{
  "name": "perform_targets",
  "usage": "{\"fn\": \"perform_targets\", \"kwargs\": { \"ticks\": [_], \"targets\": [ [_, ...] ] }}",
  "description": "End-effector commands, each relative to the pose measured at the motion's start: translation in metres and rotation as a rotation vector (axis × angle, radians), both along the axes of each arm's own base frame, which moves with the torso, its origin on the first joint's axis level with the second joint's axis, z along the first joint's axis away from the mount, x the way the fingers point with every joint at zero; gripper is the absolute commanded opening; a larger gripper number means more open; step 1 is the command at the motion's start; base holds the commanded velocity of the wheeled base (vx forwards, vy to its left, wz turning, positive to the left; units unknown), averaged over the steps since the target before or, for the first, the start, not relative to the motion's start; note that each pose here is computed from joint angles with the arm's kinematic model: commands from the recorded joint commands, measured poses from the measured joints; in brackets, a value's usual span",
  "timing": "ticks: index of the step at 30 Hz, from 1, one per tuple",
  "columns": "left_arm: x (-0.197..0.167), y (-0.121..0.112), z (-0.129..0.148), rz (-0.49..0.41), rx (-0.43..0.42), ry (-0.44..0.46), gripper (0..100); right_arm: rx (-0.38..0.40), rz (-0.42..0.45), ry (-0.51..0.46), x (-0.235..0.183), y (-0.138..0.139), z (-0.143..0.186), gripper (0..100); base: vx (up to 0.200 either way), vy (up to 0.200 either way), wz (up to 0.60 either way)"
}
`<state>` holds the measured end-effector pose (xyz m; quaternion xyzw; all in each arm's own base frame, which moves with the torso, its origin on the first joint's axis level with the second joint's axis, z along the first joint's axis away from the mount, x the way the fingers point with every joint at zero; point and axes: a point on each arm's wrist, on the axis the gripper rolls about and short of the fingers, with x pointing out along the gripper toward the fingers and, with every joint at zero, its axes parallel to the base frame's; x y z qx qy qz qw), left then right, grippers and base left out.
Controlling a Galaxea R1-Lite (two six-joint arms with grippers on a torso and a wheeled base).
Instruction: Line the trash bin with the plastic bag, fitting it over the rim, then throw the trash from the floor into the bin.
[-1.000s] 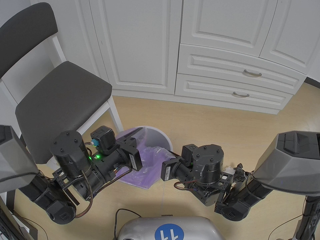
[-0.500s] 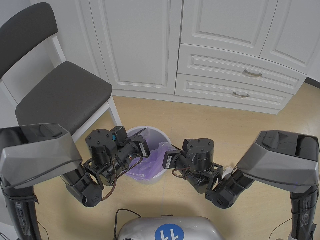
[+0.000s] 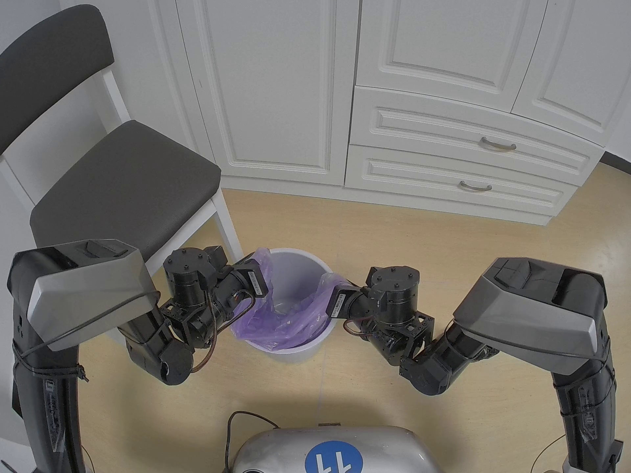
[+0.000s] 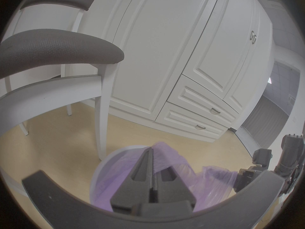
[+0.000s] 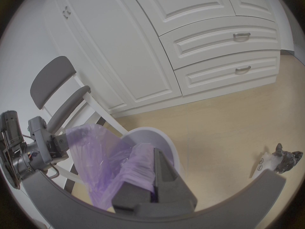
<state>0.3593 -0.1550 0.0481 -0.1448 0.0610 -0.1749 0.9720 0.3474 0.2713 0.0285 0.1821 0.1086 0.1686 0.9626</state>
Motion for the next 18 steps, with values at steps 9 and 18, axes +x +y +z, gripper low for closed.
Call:
{"fn": "perform_targets", "kwargs": {
  "ticks": [9, 18],
  "targets": [
    [-0.002, 0.008, 0.014, 0.018, 0.009, 0.014, 0, -0.001, -0.043, 0.044, 0.038, -0.030, -0.033, 0, 0.000, 0.000, 0.00],
    [-0.002, 0.008, 0.010, 0.021, 0.022, 0.024, 0, 0.019, -0.041, 0.039, 0.036, -0.032, -0.024, 0, 0.000, 0.000, 0.00]
  ]
}}
